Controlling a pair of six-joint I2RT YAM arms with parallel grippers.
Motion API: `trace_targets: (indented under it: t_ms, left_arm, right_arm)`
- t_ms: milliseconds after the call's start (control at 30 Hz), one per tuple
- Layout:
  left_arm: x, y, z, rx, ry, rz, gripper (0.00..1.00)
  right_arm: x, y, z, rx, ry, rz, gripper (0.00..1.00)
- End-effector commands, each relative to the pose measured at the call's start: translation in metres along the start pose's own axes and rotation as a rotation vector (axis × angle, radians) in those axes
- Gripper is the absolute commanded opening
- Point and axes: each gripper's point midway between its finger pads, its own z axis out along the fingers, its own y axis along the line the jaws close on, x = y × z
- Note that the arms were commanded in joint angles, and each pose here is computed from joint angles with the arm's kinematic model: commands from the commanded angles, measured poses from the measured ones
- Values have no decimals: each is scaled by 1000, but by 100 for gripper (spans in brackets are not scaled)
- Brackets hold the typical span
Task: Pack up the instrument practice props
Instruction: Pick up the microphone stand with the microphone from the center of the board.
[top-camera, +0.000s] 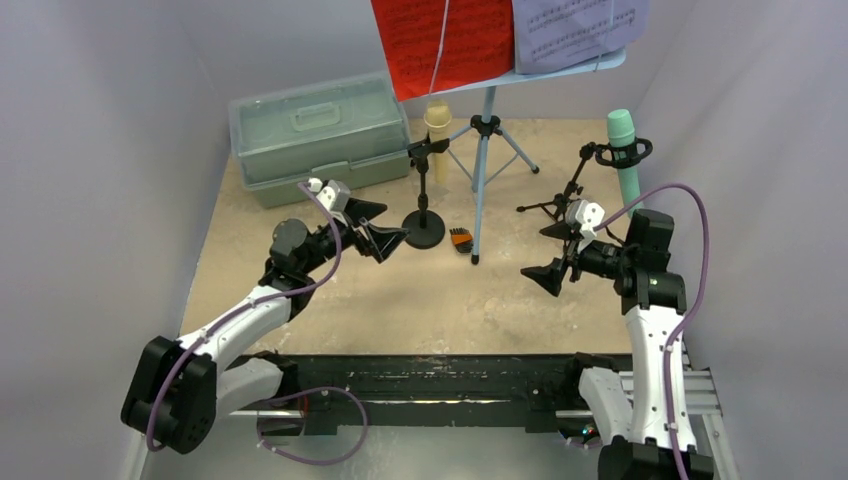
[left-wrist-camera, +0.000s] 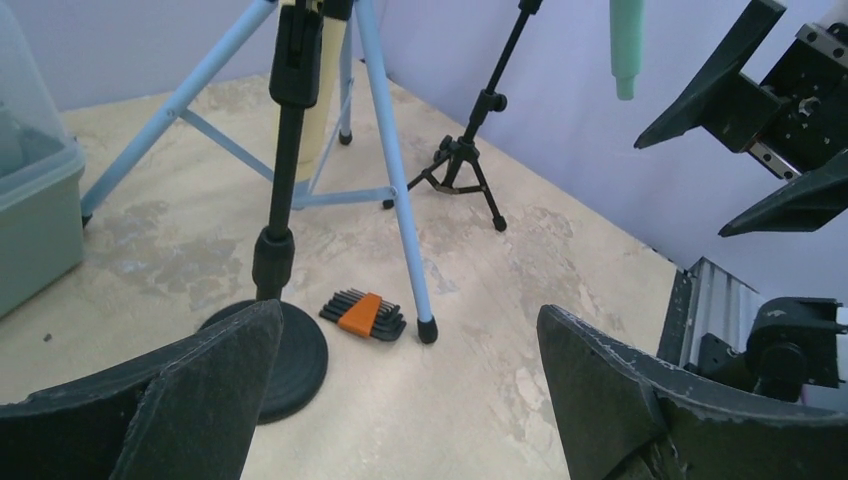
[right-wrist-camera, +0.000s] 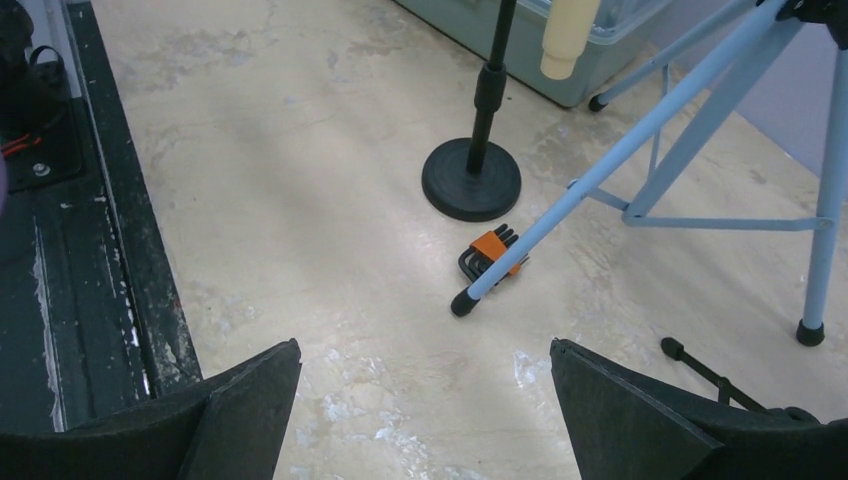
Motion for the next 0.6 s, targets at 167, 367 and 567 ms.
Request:
trace_targets:
  t_ms: [167, 367, 567]
  left_arm:
    - [-28, -4, 18, 105, -201, 202, 97]
    - [-23, 2, 42, 109, -202, 252, 94]
    - [-9, 28, 82, 47, -145, 346, 83]
  right_arm:
    - [3, 12, 2, -67, -18, -78, 99]
    - [6, 15, 2, -70, -15, -70, 99]
    - [7, 16, 2, -71, -13, -66, 99]
